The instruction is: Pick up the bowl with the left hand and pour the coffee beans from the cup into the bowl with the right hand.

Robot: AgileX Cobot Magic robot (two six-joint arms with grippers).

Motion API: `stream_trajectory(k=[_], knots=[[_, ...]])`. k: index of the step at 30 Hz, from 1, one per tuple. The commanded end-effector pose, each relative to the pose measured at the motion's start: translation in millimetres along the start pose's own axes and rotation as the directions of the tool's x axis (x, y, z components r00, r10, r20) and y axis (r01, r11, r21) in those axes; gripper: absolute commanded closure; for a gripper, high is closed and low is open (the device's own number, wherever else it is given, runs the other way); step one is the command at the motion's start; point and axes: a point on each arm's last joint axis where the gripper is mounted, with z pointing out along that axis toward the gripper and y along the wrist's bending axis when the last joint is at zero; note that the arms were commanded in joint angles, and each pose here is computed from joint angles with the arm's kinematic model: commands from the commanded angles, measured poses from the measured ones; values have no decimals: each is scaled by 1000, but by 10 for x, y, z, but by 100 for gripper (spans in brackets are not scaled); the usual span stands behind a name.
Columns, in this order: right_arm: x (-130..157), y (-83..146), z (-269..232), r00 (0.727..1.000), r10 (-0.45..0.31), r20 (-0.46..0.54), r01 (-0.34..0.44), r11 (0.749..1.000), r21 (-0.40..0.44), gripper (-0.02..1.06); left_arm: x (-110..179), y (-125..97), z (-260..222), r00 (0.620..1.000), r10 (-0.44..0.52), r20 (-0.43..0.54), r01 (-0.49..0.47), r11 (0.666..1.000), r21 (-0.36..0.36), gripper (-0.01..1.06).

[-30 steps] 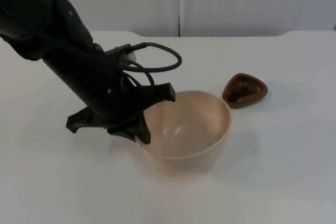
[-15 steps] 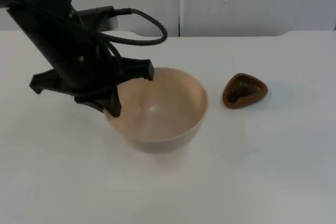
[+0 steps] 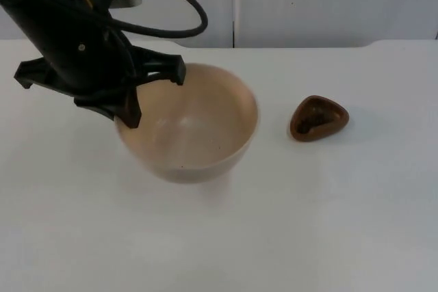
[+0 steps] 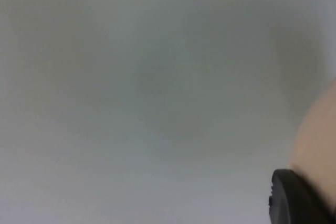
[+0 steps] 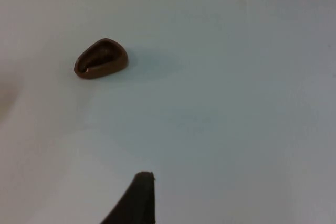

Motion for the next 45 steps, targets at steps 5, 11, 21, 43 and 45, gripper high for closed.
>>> stream_trajectory(k=[5,11,21,43,45], knots=[[2,-5,-1,1000,-5,7,5,1000,12,-1,-4,-25,-53,1000,-2,7,2,1000,9,105],[2,-5,-1,1000,-5,7,5,1000,12,-1,28,-16,-53,1000,3,-28,-3,1000,0,105],[1,3,-1,1000,0,7,0,1000,2,-1,32,-15,-54,996,-83,-33,83,997,-4,105],[-449,26,161,997,-22,-75,19,999,-42,-1,29,18,-54,976,-218,-20,217,975,-43,105],[-519,24,193,997,-19,-75,16,999,-43,-1,29,18,-54,976,-218,-20,217,975,-43,105]])
